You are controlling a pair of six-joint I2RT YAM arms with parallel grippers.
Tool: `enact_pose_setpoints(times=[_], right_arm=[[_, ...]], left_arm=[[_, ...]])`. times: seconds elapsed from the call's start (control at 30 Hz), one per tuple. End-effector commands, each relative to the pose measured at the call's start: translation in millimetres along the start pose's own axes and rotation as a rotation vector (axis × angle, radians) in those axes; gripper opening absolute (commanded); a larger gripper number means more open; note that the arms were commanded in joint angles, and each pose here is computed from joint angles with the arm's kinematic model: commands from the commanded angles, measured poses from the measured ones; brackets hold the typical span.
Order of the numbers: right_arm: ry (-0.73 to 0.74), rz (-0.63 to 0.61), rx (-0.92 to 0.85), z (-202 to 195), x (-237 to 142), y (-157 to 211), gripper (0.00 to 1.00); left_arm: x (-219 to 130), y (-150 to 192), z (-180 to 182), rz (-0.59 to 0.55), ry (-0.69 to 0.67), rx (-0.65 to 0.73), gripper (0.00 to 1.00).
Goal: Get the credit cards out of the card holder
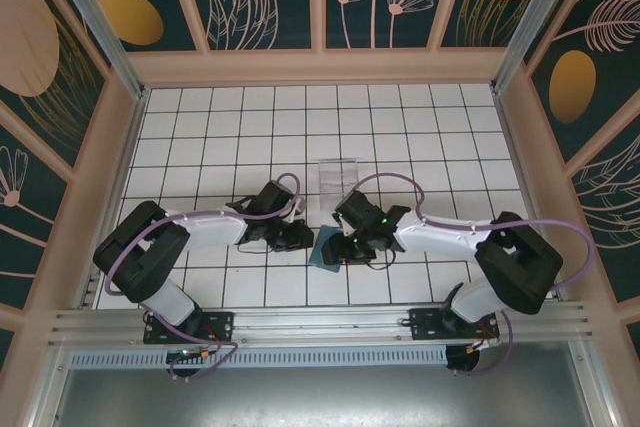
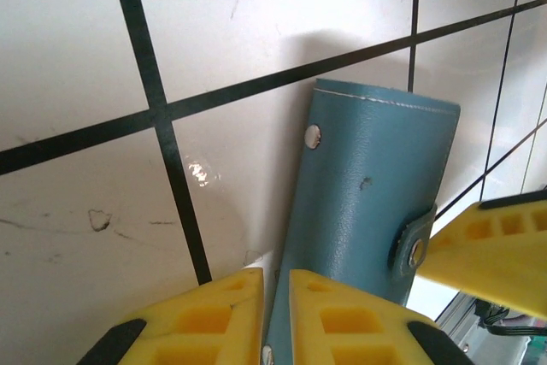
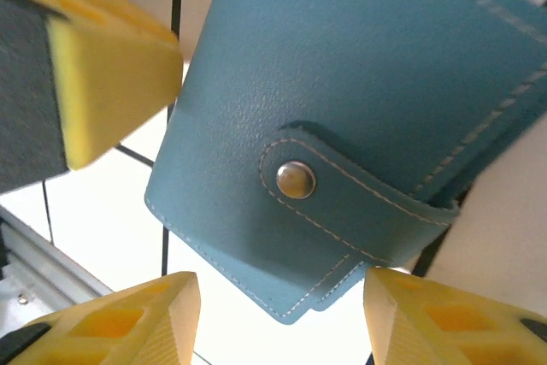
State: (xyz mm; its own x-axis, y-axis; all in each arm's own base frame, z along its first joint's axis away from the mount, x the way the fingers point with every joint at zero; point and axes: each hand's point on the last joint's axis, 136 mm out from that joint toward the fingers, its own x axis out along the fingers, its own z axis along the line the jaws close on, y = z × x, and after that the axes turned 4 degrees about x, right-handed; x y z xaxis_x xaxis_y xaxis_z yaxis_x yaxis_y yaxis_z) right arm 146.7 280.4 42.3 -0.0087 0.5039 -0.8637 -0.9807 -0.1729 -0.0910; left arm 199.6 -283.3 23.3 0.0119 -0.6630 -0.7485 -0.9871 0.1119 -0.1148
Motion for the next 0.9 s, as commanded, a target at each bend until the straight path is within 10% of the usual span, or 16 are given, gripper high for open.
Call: enact_pose_setpoints(times=[0.0,0.5,0.87], right_arm=[[0.099,-0.075,-0.092,-4.0,-19.5,-16.0,0.54],[0.167,-0.045,-0.822,2.7,-32.2,-36.2,0.54],[0.288,0.058,-0.883,-1.5,-14.4,-40.7,0.48]], left_arm=[[-3.4,7.0,-1.9,0.024,0.009,0.019,0.18],[-21.8,-16.0,-26.9,-0.074,0.049,-0.031,0.2],[-29.5,-8.3,10.5,-0.099,-0.046,-0.134,0.18]])
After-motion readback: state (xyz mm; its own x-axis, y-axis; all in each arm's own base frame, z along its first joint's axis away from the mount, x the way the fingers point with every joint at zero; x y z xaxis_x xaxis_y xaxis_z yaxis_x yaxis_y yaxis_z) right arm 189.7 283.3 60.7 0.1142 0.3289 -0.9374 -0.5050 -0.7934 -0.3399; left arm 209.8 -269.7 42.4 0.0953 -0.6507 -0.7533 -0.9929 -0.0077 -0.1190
